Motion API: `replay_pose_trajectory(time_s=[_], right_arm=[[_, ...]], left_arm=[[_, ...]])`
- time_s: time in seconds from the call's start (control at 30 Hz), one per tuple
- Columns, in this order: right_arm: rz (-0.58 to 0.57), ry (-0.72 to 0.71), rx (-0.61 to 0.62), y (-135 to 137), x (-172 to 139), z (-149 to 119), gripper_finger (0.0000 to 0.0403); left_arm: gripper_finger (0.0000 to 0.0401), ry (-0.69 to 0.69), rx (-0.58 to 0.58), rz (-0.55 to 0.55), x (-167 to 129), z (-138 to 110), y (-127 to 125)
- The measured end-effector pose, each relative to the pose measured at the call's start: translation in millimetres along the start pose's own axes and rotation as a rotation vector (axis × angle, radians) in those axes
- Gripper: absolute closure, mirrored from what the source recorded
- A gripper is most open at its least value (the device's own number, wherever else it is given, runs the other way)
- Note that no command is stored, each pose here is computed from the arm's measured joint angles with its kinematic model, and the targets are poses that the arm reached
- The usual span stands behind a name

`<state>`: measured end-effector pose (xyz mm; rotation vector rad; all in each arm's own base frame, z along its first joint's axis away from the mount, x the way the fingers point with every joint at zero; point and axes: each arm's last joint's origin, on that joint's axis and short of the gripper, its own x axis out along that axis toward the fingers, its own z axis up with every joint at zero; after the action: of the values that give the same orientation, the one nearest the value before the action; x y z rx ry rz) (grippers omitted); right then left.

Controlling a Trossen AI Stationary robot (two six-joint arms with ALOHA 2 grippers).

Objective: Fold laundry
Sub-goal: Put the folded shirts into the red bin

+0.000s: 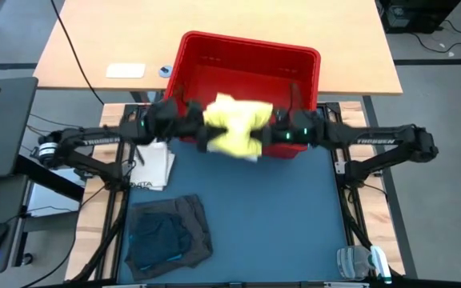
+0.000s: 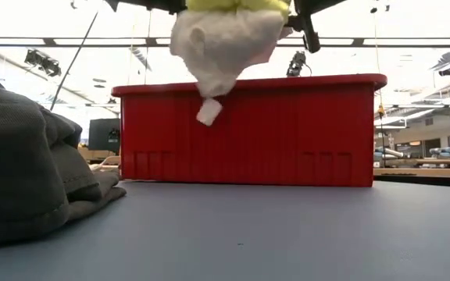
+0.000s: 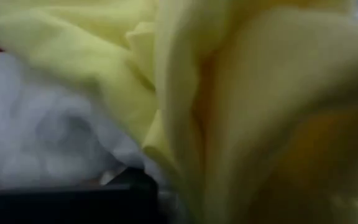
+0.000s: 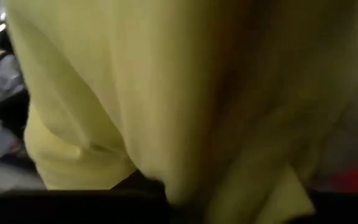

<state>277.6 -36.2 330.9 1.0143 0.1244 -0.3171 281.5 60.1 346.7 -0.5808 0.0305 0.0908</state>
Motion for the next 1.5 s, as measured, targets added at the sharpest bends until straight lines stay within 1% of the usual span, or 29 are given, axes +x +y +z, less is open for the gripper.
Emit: replay_pose_trajectory(time_s=[0.07,0.17,0.2,0.27,0.33,0.43,0.53,0.6,0.67,0.73,0.8,0.87,0.93,1.03,1.07,1.13,1.2,1.27,1.33,1.4,1.5], right_arm=[[-0.047,-0.064,-0.042,0,-3,25,0.0286],[-0.1,-0.151,-0.092,-9,-8,63,0.0286],[-0.113,-0.168,-0.106,-13,-8,74,0.0287],[-0.14,-0.19,-0.112,-28,-10,94,0.0289],[-0.184,-0.183,-0.118,-44,-6,108,0.0289],[-0.266,-0.18,-0.123,-73,2,124,0.0289],[-0.352,-0.142,-0.11,-106,16,133,0.0289],[-0.42,-0.098,-0.083,-130,27,134,0.0289],[-0.485,-0.034,-0.046,-151,37,130,0.0289],[-0.528,0.036,-0.012,-167,44,125,0.0289],[-0.56,0.1,0.014,-178,48,119,0.0284],[-0.592,0.155,0.018,-184,49,114,0.0239],[-0.618,0.206,0.035,-186,47,109,0.0175],[-0.605,0.274,0.038,-184,41,106,0.009],[-0.597,0.295,0.051,-182,37,105,0.0068],[-0.588,0.328,0.077,-178,29,105,0.0038],[-0.594,0.353,0.093,-172,20,104,0.0023],[-0.608,0.359,0.098,-164,9,104,0.0021],[-0.618,0.352,0.091,-156,-2,105,0.0027],[-0.627,0.324,0.066,-148,-12,106,0.0038],[-0.618,0.255,0.052,-134,-27,110,0.0055]], left_arm=[[0.0288,-0.028,0.06,0.075,-3,25,10],[0.0291,-0.079,0.126,0.175,-3,58,34],[0.0291,-0.08,0.132,0.202,-2,64,45],[0.0293,-0.075,0.127,0.219,6,74,68],[0.0293,-0.054,0.111,0.234,17,78,94],[0.0293,-0.02,0.106,0.247,41,76,132],[0.0293,0.026,0.089,0.294,61,69,170],[0.0293,0.068,0.016,0.325,71,57,195],[0.0293,0.126,-0.083,0.336,77,41,219],[0.0293,0.181,-0.181,0.334,82,26,236],[0.0289,0.231,-0.252,0.34,84,14,249],[0.0257,0.275,-0.282,0.341,86,4,257],[0.0217,0.308,-0.294,0.355,86,-3,261],[0.0165,0.325,-0.288,0.36,86,-5,262],[0.0152,0.326,-0.29,0.361,85,-5,262],[0.0133,0.337,-0.3,0.367,84,-5,263],[0.0122,0.352,-0.313,0.351,81,-4,261],[0.0117,0.368,-0.335,0.331,76,1,260],[0.0115,0.376,-0.361,0.331,69,5,259],[0.0114,0.389,-0.374,0.352,62,9,259],[0.0114,0.37,-0.378,0.373,56,14,263]])
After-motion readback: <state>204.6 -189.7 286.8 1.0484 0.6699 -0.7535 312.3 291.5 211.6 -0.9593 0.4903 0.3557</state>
